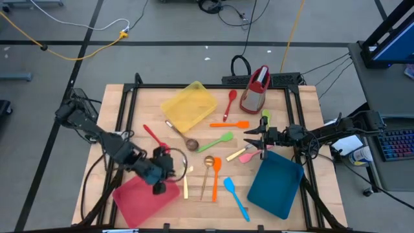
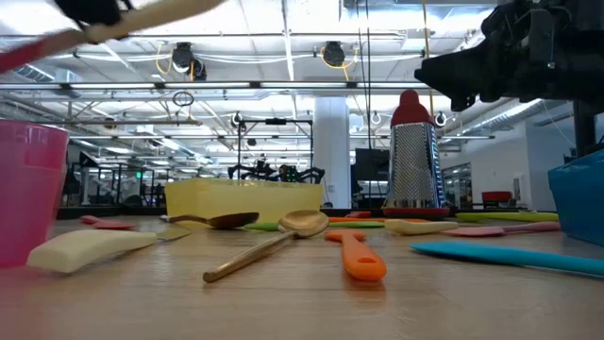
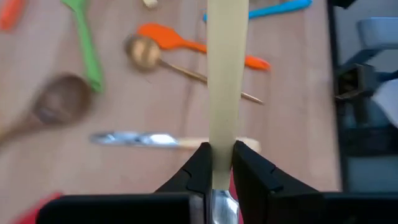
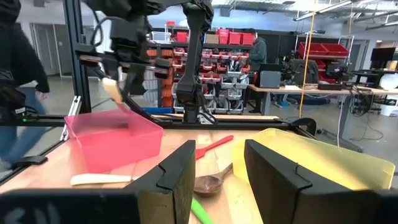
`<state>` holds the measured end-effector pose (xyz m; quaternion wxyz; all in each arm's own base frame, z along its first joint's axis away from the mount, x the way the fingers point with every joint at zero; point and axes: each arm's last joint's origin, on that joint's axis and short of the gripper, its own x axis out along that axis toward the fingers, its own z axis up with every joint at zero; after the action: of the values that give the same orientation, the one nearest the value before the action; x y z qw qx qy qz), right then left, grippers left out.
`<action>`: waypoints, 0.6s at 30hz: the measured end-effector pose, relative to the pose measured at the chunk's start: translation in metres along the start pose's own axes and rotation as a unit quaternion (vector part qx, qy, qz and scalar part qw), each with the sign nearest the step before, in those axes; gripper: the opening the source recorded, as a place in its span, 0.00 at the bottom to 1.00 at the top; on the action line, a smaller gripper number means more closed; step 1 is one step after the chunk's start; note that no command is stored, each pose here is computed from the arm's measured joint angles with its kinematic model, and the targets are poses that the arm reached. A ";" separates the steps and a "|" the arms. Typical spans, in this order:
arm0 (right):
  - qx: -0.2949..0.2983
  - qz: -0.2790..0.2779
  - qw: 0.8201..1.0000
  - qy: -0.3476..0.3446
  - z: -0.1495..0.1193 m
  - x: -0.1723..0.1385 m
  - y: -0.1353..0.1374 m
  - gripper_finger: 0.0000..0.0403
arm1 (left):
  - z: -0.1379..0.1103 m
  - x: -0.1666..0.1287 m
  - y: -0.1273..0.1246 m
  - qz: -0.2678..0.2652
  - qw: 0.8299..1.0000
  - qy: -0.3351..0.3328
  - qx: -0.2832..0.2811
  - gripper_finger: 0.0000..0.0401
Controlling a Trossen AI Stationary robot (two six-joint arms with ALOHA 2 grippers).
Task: Pick & Place Kitchen Items
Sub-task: Put the left yellow table knife into the pink bin
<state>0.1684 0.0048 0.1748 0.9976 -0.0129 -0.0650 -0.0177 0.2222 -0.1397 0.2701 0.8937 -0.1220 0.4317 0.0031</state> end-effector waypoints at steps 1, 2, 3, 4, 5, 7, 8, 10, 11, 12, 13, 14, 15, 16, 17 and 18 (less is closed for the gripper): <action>0.000 0.000 1.000 0.001 0.000 0.000 0.000 0.33 | -0.003 -0.001 -0.004 -0.006 1.000 0.003 -0.015 0.12; 0.001 0.000 1.000 0.002 0.000 0.000 0.000 0.33 | -0.006 -0.002 -0.008 -0.011 0.999 0.006 -0.032 0.12; 0.005 0.000 1.000 0.003 0.000 0.000 0.000 0.33 | -0.009 -0.002 -0.011 -0.012 0.999 0.010 -0.050 0.12; 0.010 0.000 1.000 0.003 -0.001 0.000 0.000 0.33 | -0.012 0.000 -0.013 -0.008 0.998 0.016 -0.067 0.12; 0.015 0.000 1.000 0.003 -0.001 0.000 0.000 0.33 | -0.017 0.002 -0.016 0.000 0.997 0.025 -0.079 0.12; 0.016 0.000 1.000 0.005 -0.001 0.000 0.000 0.33 | -0.028 0.005 -0.019 0.022 0.993 0.053 -0.100 0.12; 0.016 0.000 1.000 0.006 -0.001 0.000 0.000 0.33 | -0.033 0.007 -0.020 0.030 0.991 0.070 -0.112 0.12; 0.016 0.000 1.000 0.005 -0.001 0.000 0.000 0.33 | -0.044 0.014 -0.023 0.049 0.983 0.112 -0.134 0.13; 0.016 0.000 1.000 0.005 -0.001 0.000 0.000 0.33 | -0.049 0.017 -0.024 0.060 0.979 0.134 -0.144 0.13; 0.016 0.000 1.000 0.005 -0.001 0.000 0.000 0.33 | -0.054 0.020 -0.025 0.069 0.973 0.155 -0.154 0.13; 0.016 0.000 1.000 0.005 -0.001 0.000 0.000 0.33 | -0.058 0.022 -0.027 0.074 0.968 0.172 -0.165 0.13; 0.012 0.000 1.000 0.005 -0.001 0.000 0.000 0.33 | -0.062 0.025 -0.028 0.077 0.963 0.191 -0.176 0.13; 0.009 0.000 1.000 0.005 -0.001 0.000 0.000 0.33 | -0.066 0.028 -0.030 0.083 0.957 0.209 -0.185 0.13; 0.008 0.000 1.000 0.005 -0.001 0.000 0.000 0.33 | -0.070 0.030 -0.031 0.089 0.950 0.227 -0.195 0.13; 0.007 0.000 1.000 0.005 -0.001 0.000 0.000 0.33 | -0.072 0.033 -0.032 0.093 0.944 0.243 -0.205 0.13; 0.006 0.000 1.000 0.005 -0.001 0.000 0.000 0.33 | -0.074 0.035 -0.033 0.096 0.938 0.255 -0.215 0.13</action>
<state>0.1685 0.0048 0.1739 0.9980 -0.0065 -0.0605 -0.0171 0.1903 -0.1919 0.2059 0.7012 -0.2665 0.6440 0.1503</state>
